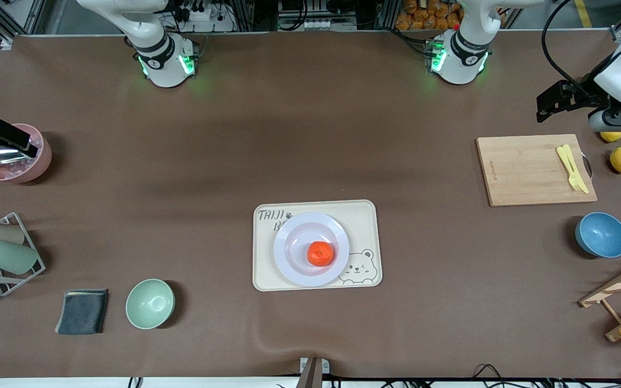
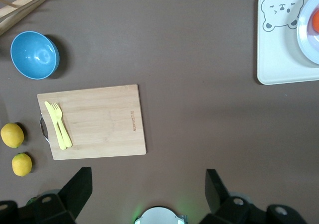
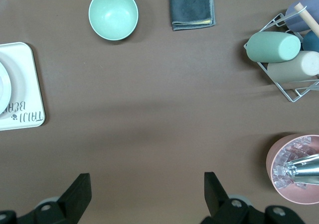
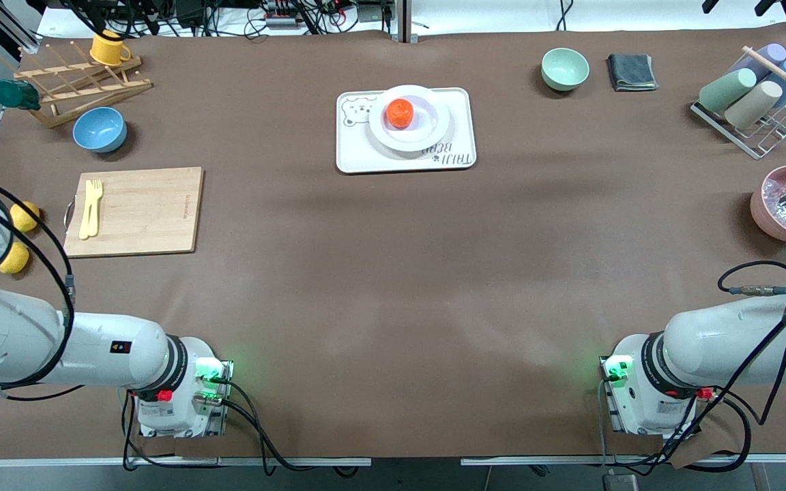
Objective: Place orange and plate with both arms
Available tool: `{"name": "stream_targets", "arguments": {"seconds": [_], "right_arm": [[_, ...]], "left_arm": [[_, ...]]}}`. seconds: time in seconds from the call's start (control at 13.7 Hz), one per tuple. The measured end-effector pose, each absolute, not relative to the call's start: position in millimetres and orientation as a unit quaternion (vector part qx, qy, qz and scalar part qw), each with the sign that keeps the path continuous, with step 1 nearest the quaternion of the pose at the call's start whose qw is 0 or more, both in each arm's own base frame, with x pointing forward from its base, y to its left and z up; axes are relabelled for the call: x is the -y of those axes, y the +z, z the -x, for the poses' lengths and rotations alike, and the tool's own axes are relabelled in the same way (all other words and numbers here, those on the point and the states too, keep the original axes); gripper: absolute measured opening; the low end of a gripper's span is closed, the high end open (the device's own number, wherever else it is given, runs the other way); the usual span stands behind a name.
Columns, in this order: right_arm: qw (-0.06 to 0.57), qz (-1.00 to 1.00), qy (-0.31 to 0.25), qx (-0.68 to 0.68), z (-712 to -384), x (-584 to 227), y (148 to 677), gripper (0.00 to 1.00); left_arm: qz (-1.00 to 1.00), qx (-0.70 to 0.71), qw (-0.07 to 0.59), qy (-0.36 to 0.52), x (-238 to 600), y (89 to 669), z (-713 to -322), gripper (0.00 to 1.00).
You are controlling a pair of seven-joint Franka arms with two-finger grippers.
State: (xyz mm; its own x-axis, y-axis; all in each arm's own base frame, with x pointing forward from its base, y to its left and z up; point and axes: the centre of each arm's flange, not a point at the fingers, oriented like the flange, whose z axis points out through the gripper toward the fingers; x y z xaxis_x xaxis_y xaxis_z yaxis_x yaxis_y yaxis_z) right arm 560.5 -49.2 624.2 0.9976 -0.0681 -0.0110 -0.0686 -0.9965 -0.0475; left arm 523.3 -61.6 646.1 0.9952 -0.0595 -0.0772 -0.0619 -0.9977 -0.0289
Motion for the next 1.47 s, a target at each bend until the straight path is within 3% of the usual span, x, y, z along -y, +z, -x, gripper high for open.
{"name": "stream_targets", "arguments": {"seconds": [1.47], "right_arm": [[0.022,0.999,-0.015,-0.033,-564.9,48.3,627.6,1.0]], "left_arm": [[0.999,-0.026,0.016,0.039,62.0,645.4,-523.6,1.0]]}}
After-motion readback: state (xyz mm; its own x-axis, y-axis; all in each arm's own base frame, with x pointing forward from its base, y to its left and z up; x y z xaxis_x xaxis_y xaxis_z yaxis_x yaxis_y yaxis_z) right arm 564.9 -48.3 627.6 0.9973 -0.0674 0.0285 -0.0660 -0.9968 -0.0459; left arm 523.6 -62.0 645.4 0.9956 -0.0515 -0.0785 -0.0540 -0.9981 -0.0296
